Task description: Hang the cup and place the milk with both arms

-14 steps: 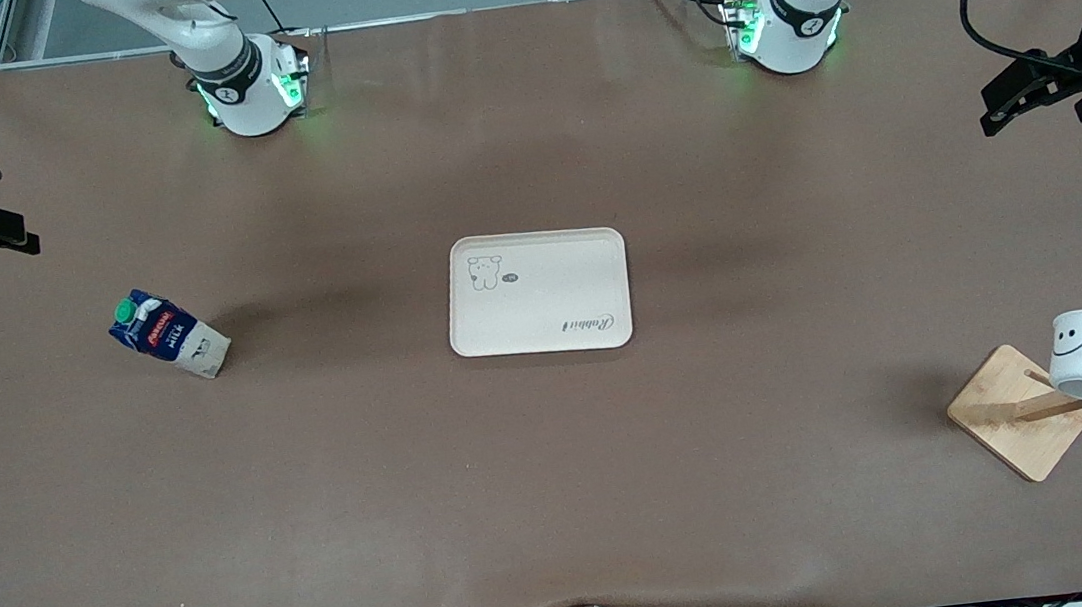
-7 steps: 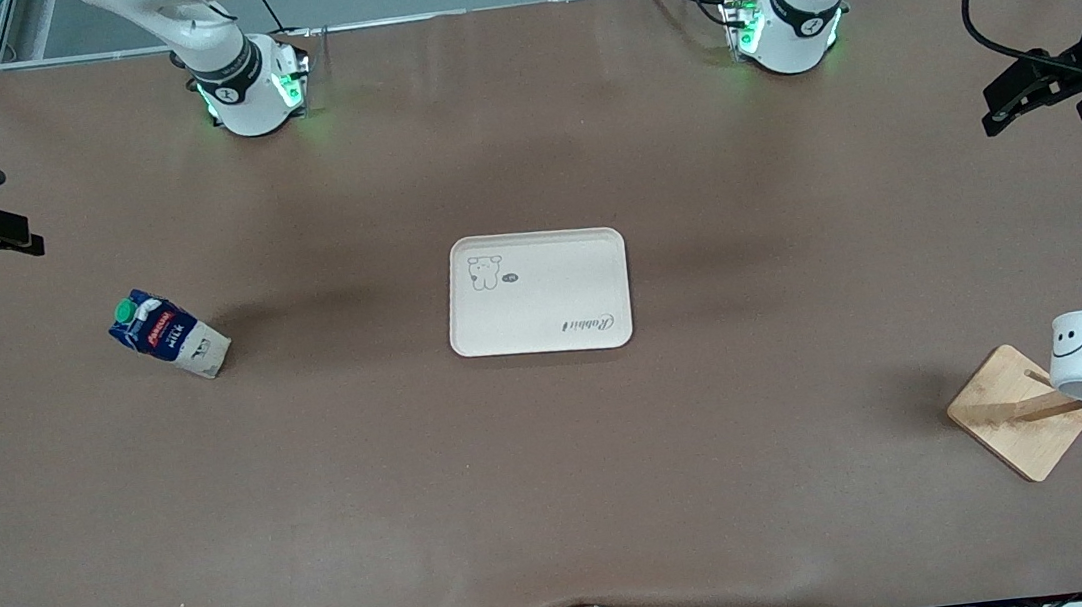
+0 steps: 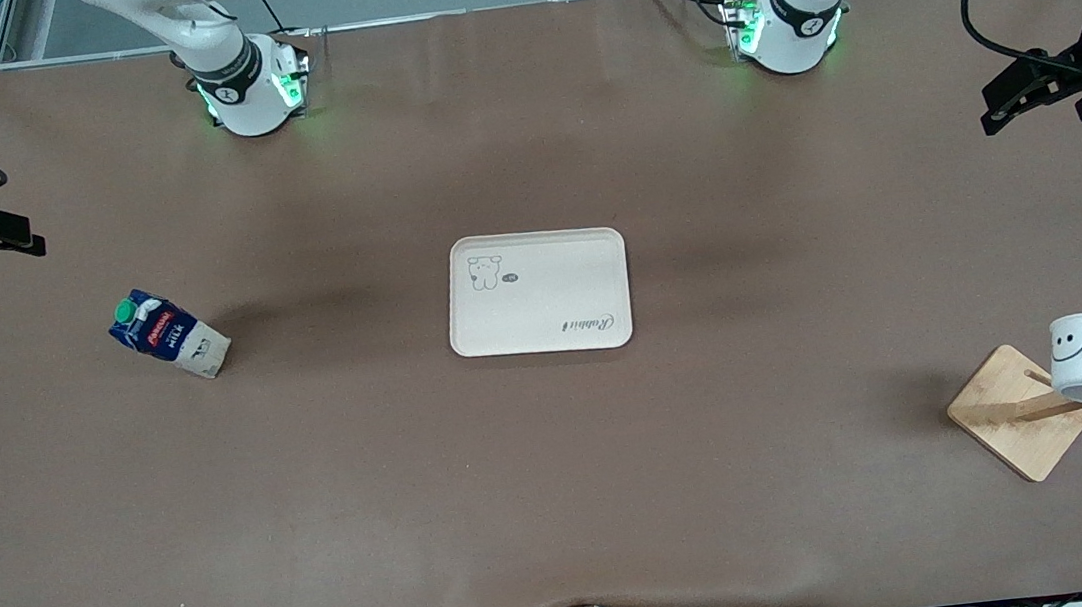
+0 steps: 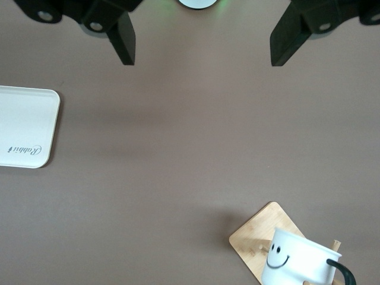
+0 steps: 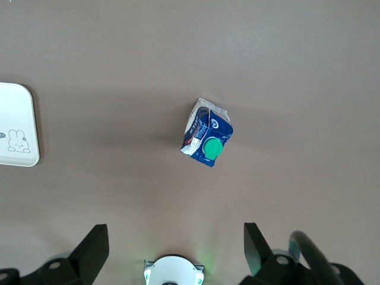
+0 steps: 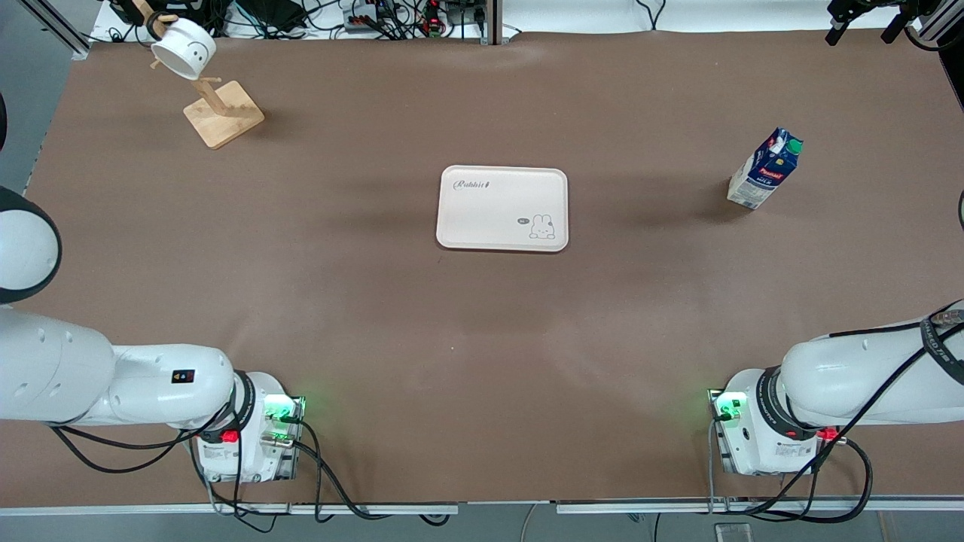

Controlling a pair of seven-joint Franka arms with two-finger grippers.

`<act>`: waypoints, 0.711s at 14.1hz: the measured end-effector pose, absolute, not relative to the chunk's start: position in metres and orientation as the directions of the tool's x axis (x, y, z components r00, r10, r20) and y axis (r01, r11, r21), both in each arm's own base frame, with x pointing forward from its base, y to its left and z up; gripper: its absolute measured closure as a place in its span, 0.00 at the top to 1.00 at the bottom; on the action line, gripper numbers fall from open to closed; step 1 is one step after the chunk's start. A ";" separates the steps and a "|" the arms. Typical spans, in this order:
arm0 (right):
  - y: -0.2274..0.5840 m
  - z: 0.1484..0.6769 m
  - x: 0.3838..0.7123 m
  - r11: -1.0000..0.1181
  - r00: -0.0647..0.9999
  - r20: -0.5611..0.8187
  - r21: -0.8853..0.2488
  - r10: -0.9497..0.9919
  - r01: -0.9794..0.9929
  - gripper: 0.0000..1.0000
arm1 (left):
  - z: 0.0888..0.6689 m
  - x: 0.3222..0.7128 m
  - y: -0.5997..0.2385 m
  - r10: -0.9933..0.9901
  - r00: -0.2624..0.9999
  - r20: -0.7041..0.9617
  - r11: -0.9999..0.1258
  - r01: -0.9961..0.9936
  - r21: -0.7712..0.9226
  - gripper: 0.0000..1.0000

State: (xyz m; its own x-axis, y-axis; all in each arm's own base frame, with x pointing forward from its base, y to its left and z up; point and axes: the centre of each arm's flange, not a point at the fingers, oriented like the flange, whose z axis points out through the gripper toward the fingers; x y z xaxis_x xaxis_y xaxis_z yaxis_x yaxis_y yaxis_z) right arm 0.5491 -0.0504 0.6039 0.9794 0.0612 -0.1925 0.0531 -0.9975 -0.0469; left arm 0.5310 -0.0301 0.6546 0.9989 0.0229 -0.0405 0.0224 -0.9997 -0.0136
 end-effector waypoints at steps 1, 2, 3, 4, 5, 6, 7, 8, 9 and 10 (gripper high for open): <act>-0.050 0.604 0.549 -0.997 0.980 -0.192 -0.047 0.061 0.053 1.00 | 0.654 0.531 -0.030 0.024 0.999 -0.044 -1.000 0.023 -0.014 1.00; -0.050 0.604 0.549 -0.997 0.980 -0.192 -0.047 0.061 0.053 1.00 | 0.654 0.531 -0.029 0.025 0.999 -0.045 -1.000 0.024 -0.014 1.00; -0.050 0.604 0.549 -0.997 0.980 -0.191 -0.047 0.061 0.053 1.00 | 0.655 0.531 -0.028 0.026 0.999 -0.044 -1.000 0.025 -0.014 1.00; -0.051 0.604 0.549 -0.998 0.980 -0.191 -0.047 0.061 0.053 1.00 | 0.656 0.531 -0.028 0.027 0.999 -0.042 -1.000 0.027 -0.014 1.00; -0.051 0.603 0.549 -0.998 0.980 -0.192 -0.047 0.061 0.053 1.00 | 0.656 0.531 -0.027 0.028 0.999 -0.041 -1.000 0.027 -0.014 1.00; -0.051 0.603 0.549 -0.998 0.979 -0.192 -0.047 0.060 0.052 1.00 | 0.656 0.531 -0.027 0.028 0.999 -0.040 -1.000 0.028 -0.013 1.00; -0.051 0.602 0.549 -0.998 0.979 -0.193 -0.047 0.060 0.052 1.00 | 0.657 0.531 -0.027 0.029 0.999 -0.040 -1.000 0.028 -0.013 1.00; -0.051 0.602 0.549 -0.998 0.979 -0.194 -0.047 0.060 0.052 1.00 | 0.657 0.531 -0.027 0.029 0.999 -0.040 -1.000 0.028 -0.013 1.00; -0.051 0.602 0.549 -0.998 0.979 -0.194 -0.047 0.059 0.051 1.00 | 0.657 0.531 -0.027 0.029 0.999 -0.040 -1.000 0.028 -0.013 1.00; -0.052 0.602 0.549 -0.998 0.979 -0.195 -0.047 0.058 0.050 1.00 | 0.657 0.531 -0.027 0.029 0.999 -0.041 -1.000 0.028 -0.013 1.00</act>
